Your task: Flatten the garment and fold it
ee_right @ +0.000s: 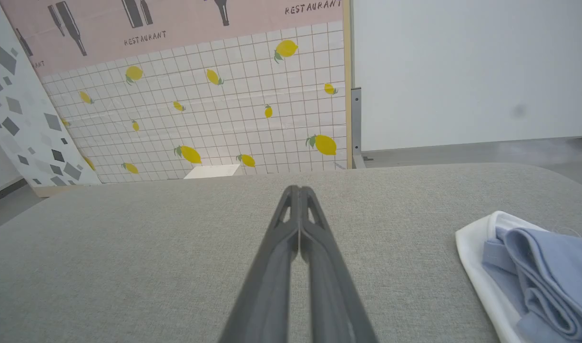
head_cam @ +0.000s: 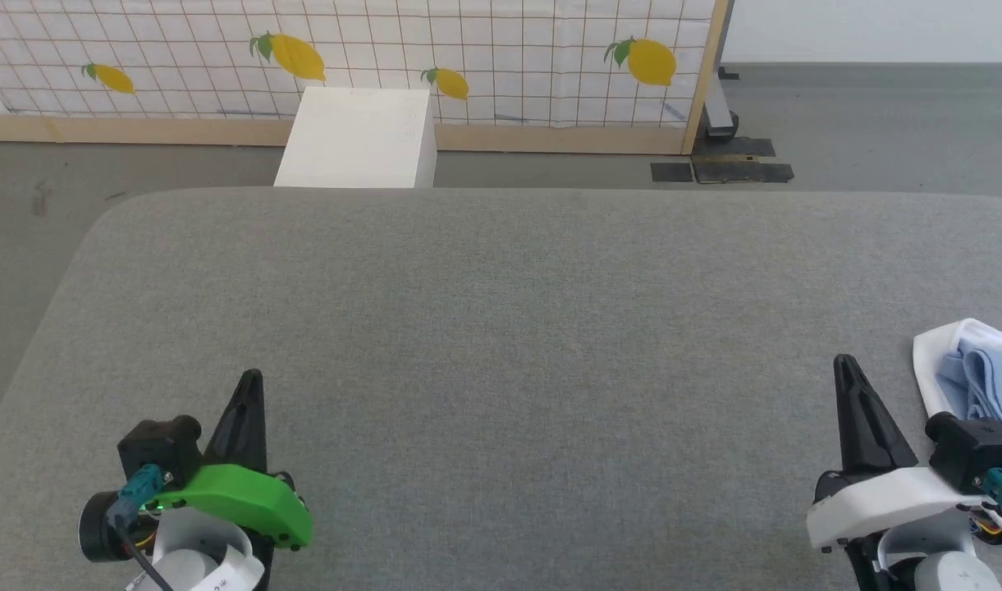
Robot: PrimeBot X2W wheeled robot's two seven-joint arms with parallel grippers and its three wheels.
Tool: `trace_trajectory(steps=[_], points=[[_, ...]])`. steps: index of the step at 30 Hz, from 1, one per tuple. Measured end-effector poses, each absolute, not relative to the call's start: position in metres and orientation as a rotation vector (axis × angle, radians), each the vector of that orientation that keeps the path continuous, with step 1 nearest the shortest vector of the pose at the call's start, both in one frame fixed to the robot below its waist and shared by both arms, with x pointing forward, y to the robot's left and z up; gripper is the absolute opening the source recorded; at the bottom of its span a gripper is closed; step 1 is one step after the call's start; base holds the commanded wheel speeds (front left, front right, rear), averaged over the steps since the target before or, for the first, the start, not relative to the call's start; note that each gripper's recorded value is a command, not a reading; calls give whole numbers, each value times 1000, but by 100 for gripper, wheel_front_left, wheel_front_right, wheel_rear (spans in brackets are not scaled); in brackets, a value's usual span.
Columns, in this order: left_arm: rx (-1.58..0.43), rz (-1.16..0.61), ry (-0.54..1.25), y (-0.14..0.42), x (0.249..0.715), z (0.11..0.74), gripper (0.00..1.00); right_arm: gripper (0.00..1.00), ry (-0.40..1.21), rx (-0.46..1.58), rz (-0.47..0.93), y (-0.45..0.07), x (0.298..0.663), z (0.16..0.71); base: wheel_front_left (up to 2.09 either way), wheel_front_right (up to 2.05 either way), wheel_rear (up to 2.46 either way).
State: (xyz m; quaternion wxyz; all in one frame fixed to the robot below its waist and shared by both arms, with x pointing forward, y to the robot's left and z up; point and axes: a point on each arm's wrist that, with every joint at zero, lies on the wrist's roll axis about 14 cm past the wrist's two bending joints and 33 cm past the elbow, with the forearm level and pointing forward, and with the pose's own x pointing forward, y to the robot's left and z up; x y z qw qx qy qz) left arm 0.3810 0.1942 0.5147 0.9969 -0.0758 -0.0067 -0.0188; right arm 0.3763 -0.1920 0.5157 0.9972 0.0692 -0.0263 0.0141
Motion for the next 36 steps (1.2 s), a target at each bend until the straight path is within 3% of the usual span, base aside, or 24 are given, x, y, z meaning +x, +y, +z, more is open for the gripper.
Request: trace_trajectory(steps=[36], points=[[-89,-49,-37,183,382,526,0,0,-40,79,69,-180,377,522,0,0,0]])
